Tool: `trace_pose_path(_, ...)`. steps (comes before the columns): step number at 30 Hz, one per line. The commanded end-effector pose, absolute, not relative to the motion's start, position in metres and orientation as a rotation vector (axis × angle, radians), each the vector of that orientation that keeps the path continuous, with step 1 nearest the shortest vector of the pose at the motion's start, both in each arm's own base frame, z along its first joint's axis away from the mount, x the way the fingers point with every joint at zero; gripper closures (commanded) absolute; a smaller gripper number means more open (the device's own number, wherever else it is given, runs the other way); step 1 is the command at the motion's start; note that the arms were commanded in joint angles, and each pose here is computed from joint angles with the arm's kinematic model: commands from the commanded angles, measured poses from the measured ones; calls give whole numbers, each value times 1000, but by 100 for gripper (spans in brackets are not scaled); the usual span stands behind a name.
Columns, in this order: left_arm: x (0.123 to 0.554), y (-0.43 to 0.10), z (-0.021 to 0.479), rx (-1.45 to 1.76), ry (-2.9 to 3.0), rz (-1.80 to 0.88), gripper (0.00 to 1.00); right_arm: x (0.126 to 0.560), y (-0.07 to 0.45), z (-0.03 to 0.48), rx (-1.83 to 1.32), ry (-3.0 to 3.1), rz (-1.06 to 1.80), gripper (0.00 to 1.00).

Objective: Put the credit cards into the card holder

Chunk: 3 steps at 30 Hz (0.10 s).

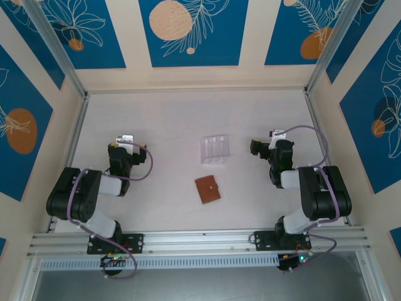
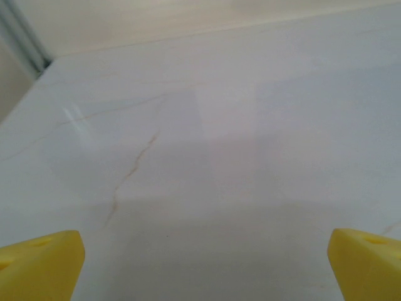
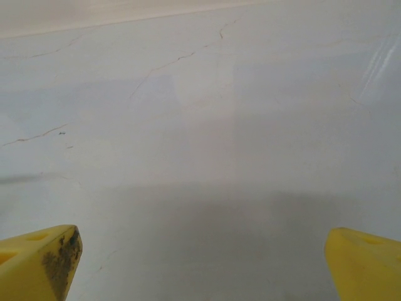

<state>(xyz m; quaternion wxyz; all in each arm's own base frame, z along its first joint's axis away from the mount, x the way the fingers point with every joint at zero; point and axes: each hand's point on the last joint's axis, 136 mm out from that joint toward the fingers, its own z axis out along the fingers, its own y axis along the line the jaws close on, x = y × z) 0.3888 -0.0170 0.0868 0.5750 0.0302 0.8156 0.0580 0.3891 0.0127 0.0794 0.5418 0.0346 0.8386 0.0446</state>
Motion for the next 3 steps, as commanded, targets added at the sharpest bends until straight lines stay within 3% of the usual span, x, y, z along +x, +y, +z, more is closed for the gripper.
trace_pose_path(1, 397, -25, 90, 125, 1916, 54, 0, 396, 17, 94, 41, 1938, 107, 1)
trace_pose_path(3, 395, -26, 92, 133, 1900, 53, 0, 396, 18, 94, 40, 1937, 108, 1)
